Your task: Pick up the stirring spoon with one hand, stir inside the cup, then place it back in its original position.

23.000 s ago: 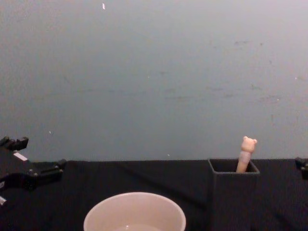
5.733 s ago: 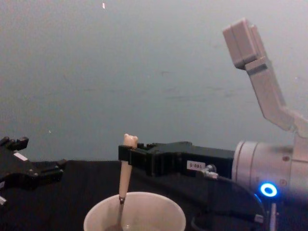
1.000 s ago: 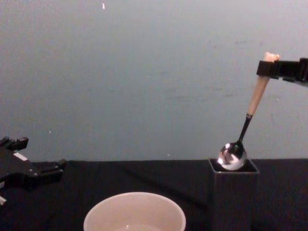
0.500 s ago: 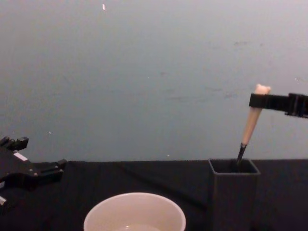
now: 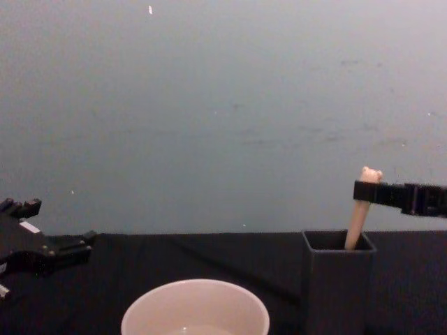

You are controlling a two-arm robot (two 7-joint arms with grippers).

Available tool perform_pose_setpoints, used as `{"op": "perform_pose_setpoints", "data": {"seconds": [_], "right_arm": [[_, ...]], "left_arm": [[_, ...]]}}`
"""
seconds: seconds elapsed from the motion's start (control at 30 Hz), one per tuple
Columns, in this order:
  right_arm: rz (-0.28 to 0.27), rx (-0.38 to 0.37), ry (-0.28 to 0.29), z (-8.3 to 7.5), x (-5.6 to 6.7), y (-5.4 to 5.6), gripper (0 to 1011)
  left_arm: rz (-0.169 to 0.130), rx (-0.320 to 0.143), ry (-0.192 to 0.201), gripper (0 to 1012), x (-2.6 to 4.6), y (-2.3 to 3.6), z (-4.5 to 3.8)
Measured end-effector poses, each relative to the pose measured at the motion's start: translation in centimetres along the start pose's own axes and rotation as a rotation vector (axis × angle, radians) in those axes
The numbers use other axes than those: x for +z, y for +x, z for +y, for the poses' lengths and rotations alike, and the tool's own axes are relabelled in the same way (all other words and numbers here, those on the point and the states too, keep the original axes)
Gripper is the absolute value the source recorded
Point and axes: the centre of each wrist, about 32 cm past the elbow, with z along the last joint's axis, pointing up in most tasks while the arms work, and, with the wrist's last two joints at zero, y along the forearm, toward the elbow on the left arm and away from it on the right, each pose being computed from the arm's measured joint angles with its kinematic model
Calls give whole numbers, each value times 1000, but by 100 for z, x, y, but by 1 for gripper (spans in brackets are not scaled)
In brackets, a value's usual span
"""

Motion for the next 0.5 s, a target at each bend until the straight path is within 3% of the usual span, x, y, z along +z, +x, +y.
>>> {"op": "perform_pose_setpoints", "data": {"seconds": [0.5], "right_arm": [[-3, -20, -51, 51, -110, 33, 218]], "left_arm": [[0, 0, 0, 1001, 0, 0, 0]]}}
